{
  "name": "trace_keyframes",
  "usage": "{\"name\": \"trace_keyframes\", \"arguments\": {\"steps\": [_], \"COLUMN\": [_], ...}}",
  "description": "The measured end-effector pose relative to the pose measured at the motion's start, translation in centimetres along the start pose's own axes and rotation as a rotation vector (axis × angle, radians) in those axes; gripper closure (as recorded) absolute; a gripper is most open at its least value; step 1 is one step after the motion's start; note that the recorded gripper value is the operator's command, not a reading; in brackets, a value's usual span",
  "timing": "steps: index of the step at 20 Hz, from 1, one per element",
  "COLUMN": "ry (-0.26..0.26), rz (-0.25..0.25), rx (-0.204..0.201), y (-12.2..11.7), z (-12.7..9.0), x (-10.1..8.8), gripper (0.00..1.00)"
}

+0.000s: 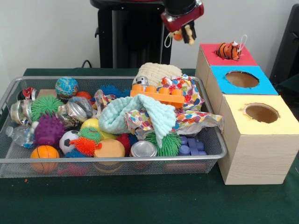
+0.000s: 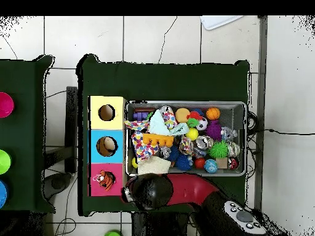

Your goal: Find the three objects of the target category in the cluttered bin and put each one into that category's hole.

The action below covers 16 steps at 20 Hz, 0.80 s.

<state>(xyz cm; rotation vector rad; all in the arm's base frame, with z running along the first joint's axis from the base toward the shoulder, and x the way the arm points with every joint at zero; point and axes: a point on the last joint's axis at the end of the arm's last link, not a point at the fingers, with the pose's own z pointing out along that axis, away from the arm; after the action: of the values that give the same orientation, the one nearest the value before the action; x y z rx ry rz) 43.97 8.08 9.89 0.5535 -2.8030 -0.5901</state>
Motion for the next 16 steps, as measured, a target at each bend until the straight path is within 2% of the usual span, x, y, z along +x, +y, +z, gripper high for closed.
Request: {"name": "trace_keyframes", "arguments": {"steps": [8, 9, 16], "ry": [0.006, 0.008, 0.028], "rz": [0.009, 0.006, 0.011], "rx": [-0.026, -0.028, -0.031], "y": [6.0, 7.3, 10.6], "z": [2.7, 3.3, 4.9], "x": [0.4, 0.3, 0.5], "gripper": [1.0, 1.0, 1.0]}}
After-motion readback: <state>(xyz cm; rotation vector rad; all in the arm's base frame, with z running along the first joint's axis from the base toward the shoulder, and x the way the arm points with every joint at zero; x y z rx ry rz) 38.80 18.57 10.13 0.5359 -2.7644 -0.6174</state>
